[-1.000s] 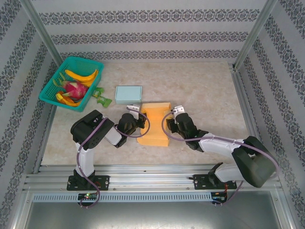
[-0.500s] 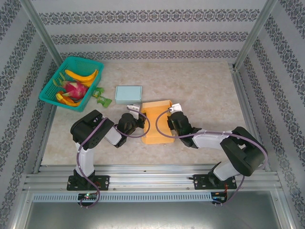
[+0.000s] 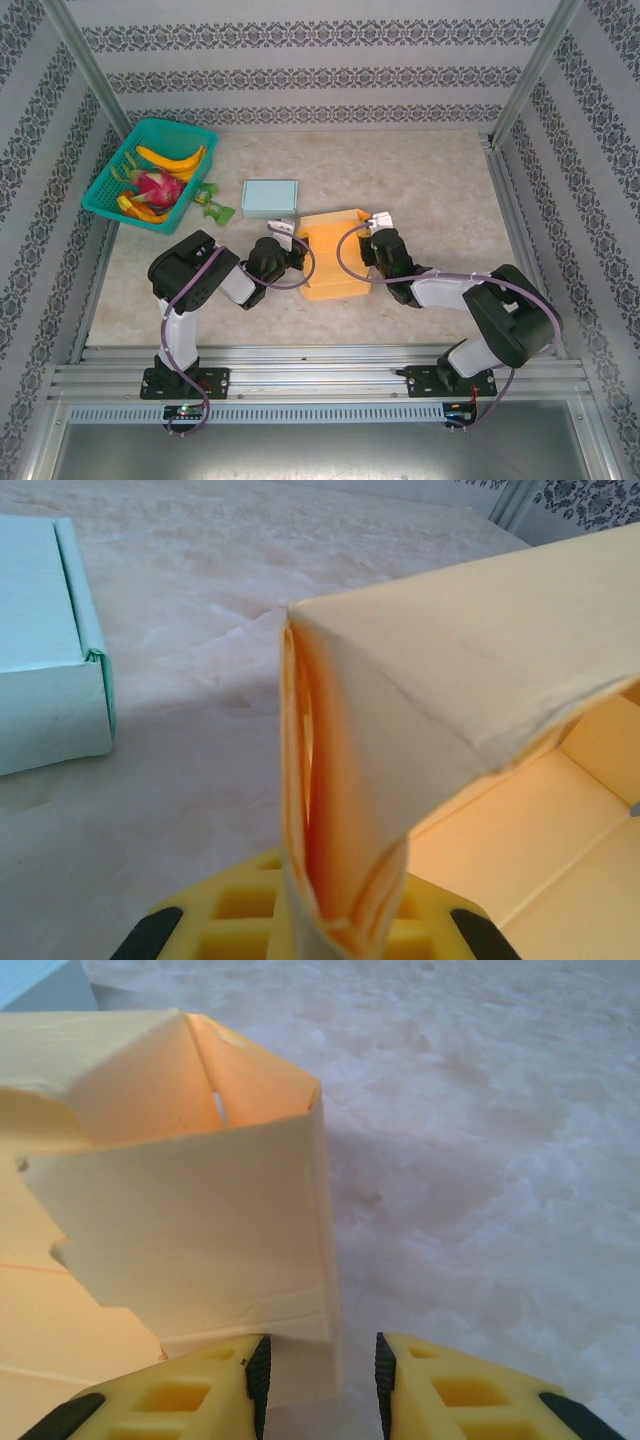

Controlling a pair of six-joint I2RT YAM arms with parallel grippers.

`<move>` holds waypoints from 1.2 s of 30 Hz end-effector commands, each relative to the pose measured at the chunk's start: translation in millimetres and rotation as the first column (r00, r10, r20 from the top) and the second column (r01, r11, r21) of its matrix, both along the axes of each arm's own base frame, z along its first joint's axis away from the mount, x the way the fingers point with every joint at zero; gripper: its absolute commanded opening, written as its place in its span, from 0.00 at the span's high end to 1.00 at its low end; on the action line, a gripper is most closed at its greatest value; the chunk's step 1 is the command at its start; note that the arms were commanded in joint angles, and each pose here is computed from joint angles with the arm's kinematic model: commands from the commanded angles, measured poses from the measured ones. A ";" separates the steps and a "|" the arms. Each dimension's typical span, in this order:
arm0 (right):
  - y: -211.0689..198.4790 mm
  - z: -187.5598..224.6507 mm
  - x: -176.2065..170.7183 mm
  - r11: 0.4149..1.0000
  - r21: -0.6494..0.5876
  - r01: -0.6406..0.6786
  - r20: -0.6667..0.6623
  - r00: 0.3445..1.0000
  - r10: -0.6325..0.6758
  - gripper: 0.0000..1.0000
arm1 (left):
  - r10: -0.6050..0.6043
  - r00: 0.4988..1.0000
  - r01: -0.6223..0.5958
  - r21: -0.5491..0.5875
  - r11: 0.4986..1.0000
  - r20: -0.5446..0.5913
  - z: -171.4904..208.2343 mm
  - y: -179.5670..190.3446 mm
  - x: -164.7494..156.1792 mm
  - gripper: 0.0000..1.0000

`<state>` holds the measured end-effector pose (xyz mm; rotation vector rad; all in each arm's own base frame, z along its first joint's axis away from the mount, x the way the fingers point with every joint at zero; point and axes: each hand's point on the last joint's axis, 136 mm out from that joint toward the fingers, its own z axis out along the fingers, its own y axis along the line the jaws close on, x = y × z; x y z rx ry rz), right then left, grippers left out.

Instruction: Fold the paper box

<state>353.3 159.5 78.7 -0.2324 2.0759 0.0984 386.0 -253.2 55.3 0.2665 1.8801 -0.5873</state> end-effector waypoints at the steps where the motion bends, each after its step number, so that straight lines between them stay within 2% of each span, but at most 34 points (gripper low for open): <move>1: 10.2 11.6 2.7 0.996 0.077 -0.034 0.035 0.999 0.032 0.65 | -0.197 0.980 0.196 -0.018 0.980 -0.035 -6.3 -35.0 -29.3 1.00; 10: 51.6 5.1 -10.7 0.977 0.084 -0.196 0.034 0.980 0.194 0.65 | -0.109 0.993 0.109 0.000 0.994 -0.054 -12.7 -25.3 -17.7 1.00; 18: 67.7 -0.9 -16.1 0.968 0.066 -0.244 0.034 0.970 0.242 0.65 | -0.049 0.996 0.051 0.023 0.998 -0.070 -16.8 -18.0 -10.6 1.00; 23: 56.4 0.3 -4.1 0.992 0.036 -0.119 0.051 0.992 0.117 0.66 | -0.050 0.997 0.051 0.022 0.998 -0.064 -15.3 -19.1 -11.6 1.00; 26: 43.9 1.7 5.2 1.000 0.022 -0.019 0.070 0.997 0.018 0.76 | -0.022 0.999 0.025 0.056 0.998 -0.048 -15.1 -17.9 -12.0 1.00; 30: 28.4 1.4 13.1 0.996 -0.005 0.088 0.090 0.992 -0.087 0.82 | 0.086 0.996 -0.082 0.136 0.987 -0.025 -15.0 -10.9 -8.0 1.00; 36: -0.5 -3.1 14.4 0.967 -0.037 0.252 0.113 0.962 -0.247 0.85 | 0.249 0.969 -0.247 0.181 0.952 0.012 -9.4 6.5 -4.5 1.00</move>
